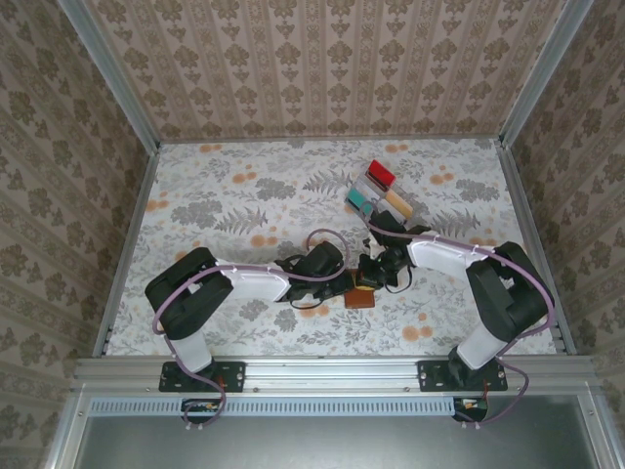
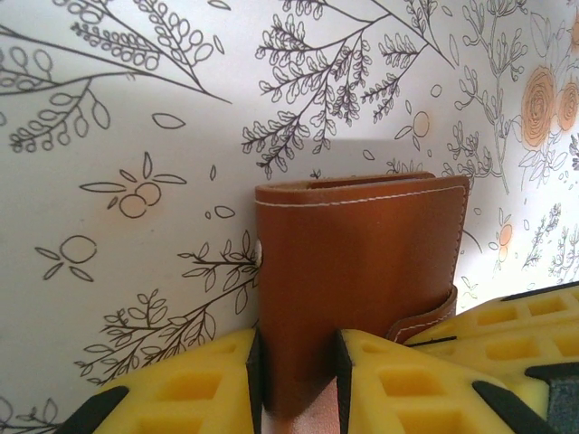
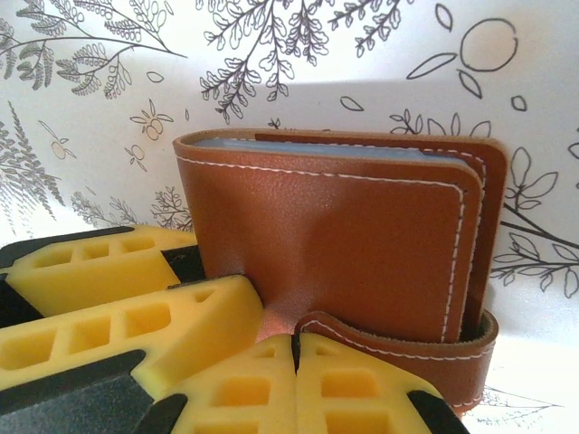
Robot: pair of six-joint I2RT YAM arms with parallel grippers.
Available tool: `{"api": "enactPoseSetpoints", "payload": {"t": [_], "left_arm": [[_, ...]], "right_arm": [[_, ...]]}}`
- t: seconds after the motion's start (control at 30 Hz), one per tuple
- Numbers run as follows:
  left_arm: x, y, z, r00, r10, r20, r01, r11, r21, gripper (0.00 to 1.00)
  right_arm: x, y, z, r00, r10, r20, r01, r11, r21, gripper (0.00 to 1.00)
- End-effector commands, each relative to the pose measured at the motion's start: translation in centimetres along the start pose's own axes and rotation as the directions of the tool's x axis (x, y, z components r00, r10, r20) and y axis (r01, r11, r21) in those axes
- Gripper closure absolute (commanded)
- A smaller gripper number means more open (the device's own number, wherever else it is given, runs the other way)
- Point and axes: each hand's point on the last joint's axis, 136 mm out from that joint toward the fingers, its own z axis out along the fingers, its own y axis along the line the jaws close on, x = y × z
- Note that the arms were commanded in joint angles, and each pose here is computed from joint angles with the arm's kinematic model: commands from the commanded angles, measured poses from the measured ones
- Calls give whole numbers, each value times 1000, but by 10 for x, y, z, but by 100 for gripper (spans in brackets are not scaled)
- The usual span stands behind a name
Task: Put the credit cards into the card holder
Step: Close the button on the card holder.
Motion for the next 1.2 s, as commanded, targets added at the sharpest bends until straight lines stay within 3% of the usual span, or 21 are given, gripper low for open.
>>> {"api": "enactPoseSetpoints", "payload": {"t": [0.0,0.37,0.53,0.87,1.17], "left_arm": [[6,5,3,1000,4,-11,-4,1000,-13,73],[6,3,4,1000,6,-17,-6,1000,-11,72],[5,2,4,1000,12,-18,-12,1000,-12,72],[7,3,4,999,23,-26,-24,1000,-18,73],[7,3,6,999,25,-32,-26,1000,-16,73]], "right_arm": [[21,-48,20,997,64,-32,-59,987,151,100],[33,-76,42,968,251,19,-251,967,39,100],[19,-57,24,974,219,51,-218,976,-19,99],[-9,-16,-30,978,118,175,-99,989,-113,86],[7,-45,15,983,175,50,-172,984,-55,85]]}}
